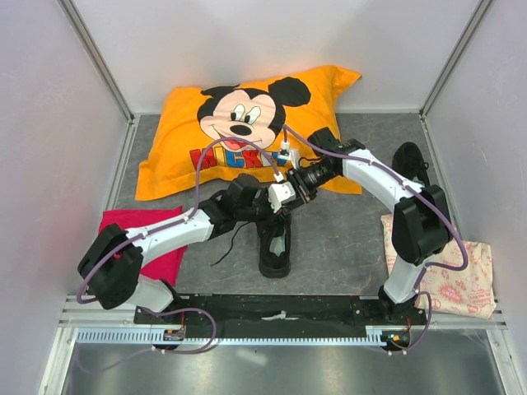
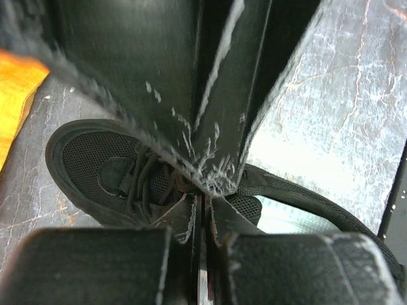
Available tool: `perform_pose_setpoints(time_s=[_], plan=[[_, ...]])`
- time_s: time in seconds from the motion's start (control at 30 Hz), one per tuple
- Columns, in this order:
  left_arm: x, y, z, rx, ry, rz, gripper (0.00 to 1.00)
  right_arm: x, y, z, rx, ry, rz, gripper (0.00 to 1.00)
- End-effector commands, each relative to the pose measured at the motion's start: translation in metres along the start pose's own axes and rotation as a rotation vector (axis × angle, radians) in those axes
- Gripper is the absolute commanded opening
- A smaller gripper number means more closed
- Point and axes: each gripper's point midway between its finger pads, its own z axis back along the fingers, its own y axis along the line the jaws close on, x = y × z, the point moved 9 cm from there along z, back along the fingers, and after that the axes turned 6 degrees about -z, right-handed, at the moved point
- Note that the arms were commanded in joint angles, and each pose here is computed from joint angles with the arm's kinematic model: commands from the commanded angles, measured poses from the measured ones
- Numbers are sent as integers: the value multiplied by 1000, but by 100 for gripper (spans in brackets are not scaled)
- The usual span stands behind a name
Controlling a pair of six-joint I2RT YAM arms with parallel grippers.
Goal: Tie the shoes
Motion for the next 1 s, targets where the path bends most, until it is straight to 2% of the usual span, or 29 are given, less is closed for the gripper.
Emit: perform_pose_setpoints(time_s=[0.0, 0.17, 0.4, 0.5, 0.97], plan=[[4, 0, -1, 14, -81, 19, 1, 16, 12, 31, 9, -99, 32, 25], [0, 0, -1, 10, -89, 11, 2, 14, 7, 40, -24, -118, 12, 27], [3, 0, 0, 10, -108, 1, 2, 8, -7, 32, -64, -87, 4, 38], [7, 1, 0, 8, -124, -4, 2, 8, -7, 26, -61, -72, 7, 40], [13, 3, 0, 5, -144, -14, 2, 4, -8, 10, -50, -46, 12, 39]])
